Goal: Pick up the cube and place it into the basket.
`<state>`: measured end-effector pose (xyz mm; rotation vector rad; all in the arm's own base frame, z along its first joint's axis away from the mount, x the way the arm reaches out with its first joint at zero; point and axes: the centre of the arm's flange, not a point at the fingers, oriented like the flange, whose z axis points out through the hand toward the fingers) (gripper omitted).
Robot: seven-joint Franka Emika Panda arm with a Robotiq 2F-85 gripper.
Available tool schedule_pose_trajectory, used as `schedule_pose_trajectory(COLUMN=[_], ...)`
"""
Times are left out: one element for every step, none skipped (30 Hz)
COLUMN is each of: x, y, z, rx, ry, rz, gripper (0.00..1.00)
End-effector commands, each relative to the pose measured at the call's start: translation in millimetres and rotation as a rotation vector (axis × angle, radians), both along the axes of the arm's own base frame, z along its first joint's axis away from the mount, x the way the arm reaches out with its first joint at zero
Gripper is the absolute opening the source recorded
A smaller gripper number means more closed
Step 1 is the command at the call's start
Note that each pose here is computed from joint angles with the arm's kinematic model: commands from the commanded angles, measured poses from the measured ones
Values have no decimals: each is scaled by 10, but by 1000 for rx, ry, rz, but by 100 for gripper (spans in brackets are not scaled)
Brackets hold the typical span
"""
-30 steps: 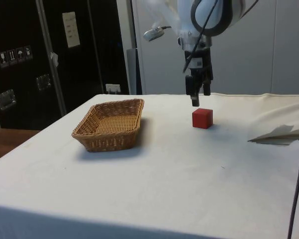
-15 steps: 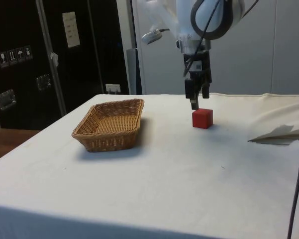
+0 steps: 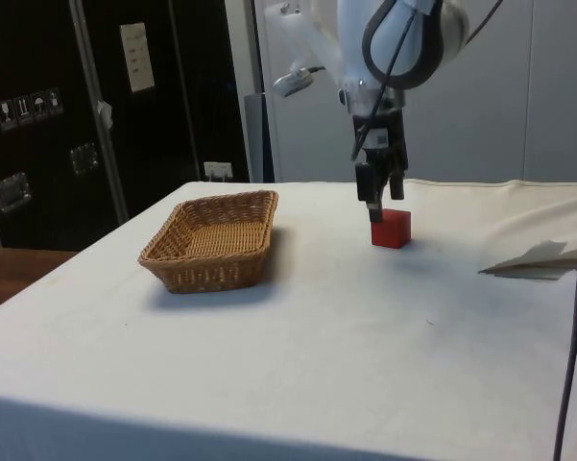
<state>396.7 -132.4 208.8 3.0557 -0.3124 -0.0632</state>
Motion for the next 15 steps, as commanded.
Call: schedule_pose_trajectory(x=[-15, -15, -16, -17, -7, -22, -19, -23, -24, -23, -24, -26, -28, -32, -23], y=[30, 30, 27, 27, -1, 33, 32, 33, 33, 36, 32, 38, 34, 37, 4], z=[-8, -19, -28, -40, -50, -67, -76, -91, -102, -116, -125, -153, -164, -181, -201], rx=[13, 14, 14, 15, 3, 16, 16, 17, 17, 18, 19, 20, 20, 21, 8], ry=[-12, -12, -13, -12, 1, -11, -12, -11, -12, -11, -11, -11, -11, -9, 4], rz=[1, 1, 0, 0, 0, 0, -1, -1, -2, -1, -2, -2, -3, -3, -4], gripper=[100, 100, 100, 100, 100, 100, 100, 100, 100, 100, 100, 100, 100, 100, 100])
